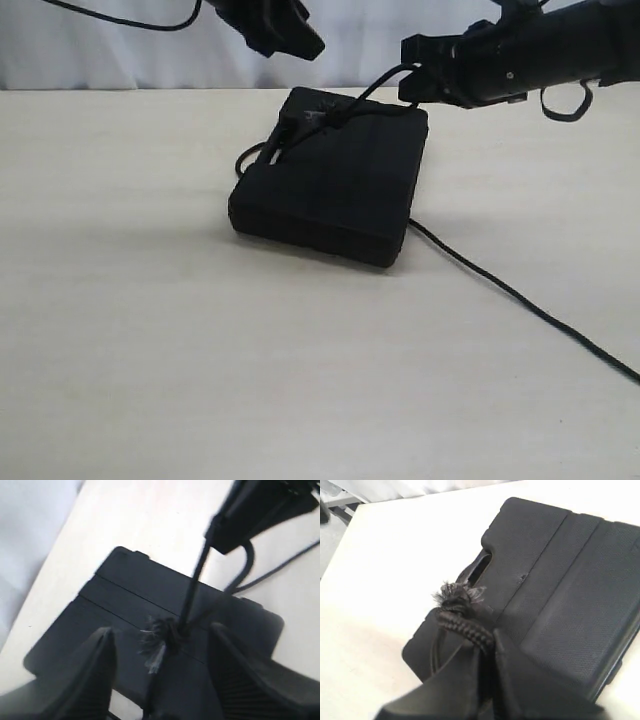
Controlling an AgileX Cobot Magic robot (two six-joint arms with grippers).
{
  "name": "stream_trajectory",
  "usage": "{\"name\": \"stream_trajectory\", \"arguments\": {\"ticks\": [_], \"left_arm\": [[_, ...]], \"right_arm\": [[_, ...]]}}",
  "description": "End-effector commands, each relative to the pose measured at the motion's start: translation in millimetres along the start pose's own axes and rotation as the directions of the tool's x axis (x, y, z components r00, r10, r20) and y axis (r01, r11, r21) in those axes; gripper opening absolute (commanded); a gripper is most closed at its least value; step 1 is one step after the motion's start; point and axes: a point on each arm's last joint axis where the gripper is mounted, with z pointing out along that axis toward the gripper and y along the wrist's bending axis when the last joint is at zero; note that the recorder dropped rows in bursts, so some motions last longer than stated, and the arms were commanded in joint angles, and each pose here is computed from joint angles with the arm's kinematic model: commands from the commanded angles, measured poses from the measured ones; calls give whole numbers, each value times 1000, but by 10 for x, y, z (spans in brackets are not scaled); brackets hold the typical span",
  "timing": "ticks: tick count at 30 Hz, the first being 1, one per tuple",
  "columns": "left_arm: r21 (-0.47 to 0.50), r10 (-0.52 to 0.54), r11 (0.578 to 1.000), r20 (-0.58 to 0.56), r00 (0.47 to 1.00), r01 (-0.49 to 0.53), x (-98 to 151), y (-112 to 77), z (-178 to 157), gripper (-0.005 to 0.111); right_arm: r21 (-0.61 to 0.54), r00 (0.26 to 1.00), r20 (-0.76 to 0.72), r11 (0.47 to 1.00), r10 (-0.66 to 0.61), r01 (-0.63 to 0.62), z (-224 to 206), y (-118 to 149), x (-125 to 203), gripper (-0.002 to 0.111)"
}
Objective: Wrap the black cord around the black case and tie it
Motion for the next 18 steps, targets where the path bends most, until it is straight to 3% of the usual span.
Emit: {"name": "stream_trajectory", "arguments": {"ticks": [1,4,7,14,18], "left_arm": [[147,165,977,-73,984,-153,140,-160,164,52],[183,298,942,-67,952,-282,242,-216,327,52],[136,411,906,-57,910,-401,266,-244,464,52],[59,410,912,-82,908,-406,446,-125,733,52],[4,371,929,-18,928,-371,451,-82,842,52]], "right_arm": [[-21,1000,15,1000,6,-5,-102,60,-29,4],[-33,1000,1,999,6,-6,-100,69,-16,4],[-33,1000,1,999,6,-6,-100,69,-16,4],[-27,1000,3,1000,-3,3,-100,64,-18,4],[-25,1000,4,1000,-12,12,-100,62,-18,4]]}}
